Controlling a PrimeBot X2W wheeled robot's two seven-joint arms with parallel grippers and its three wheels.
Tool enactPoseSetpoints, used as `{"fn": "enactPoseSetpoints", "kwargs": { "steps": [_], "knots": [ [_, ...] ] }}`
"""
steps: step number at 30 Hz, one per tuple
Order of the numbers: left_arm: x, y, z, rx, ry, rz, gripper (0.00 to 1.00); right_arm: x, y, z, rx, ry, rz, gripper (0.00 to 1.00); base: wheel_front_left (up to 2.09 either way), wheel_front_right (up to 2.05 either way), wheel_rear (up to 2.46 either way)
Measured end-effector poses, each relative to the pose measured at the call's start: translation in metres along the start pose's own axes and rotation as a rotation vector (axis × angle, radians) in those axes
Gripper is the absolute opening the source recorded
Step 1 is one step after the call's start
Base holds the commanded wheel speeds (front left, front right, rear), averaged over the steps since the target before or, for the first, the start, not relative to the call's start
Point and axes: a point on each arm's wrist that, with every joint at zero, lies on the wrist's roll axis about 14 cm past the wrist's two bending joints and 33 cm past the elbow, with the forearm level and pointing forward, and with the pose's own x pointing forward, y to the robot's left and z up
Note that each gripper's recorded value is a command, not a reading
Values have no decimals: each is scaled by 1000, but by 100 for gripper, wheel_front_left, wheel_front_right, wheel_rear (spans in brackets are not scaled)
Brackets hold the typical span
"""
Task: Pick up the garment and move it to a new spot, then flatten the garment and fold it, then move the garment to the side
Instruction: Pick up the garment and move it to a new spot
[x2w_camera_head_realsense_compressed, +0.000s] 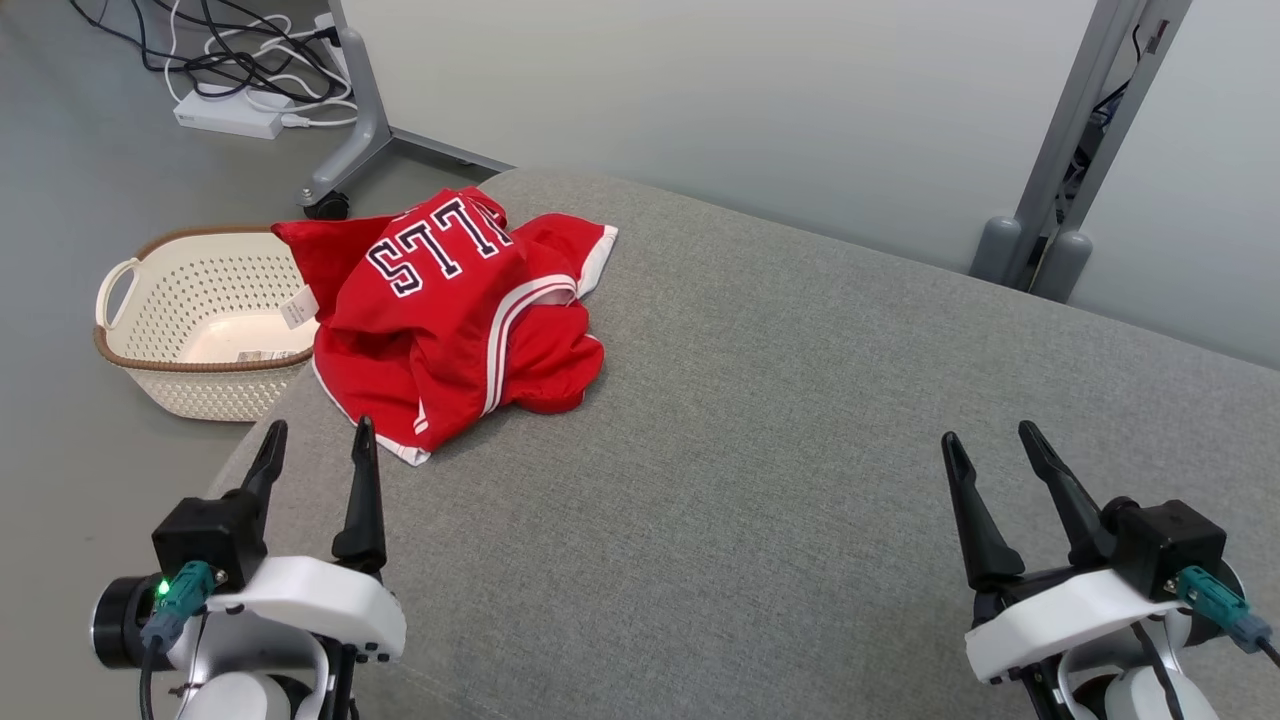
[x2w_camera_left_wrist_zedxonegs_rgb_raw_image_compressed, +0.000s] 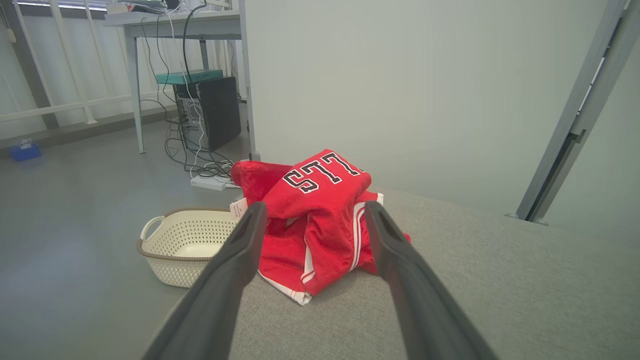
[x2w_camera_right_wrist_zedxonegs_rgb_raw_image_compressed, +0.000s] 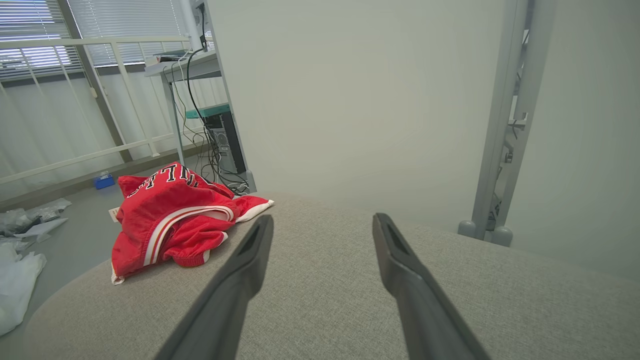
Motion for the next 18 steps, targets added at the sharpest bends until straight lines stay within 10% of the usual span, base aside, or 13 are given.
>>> {"fn": "enactPoseSetpoints", "kwargs": {
  "steps": [10, 18],
  "knots": [
    [45, -48, 88, -15, -189, -161, 100, -2, -10, 2, 6, -12, -26, 100, 0, 0, 0],
    [109, -81, 53, 53, 71, -257, 100, -11, -40, 1, -4, -12, -105, 100, 0, 0, 0]
  ]
}}
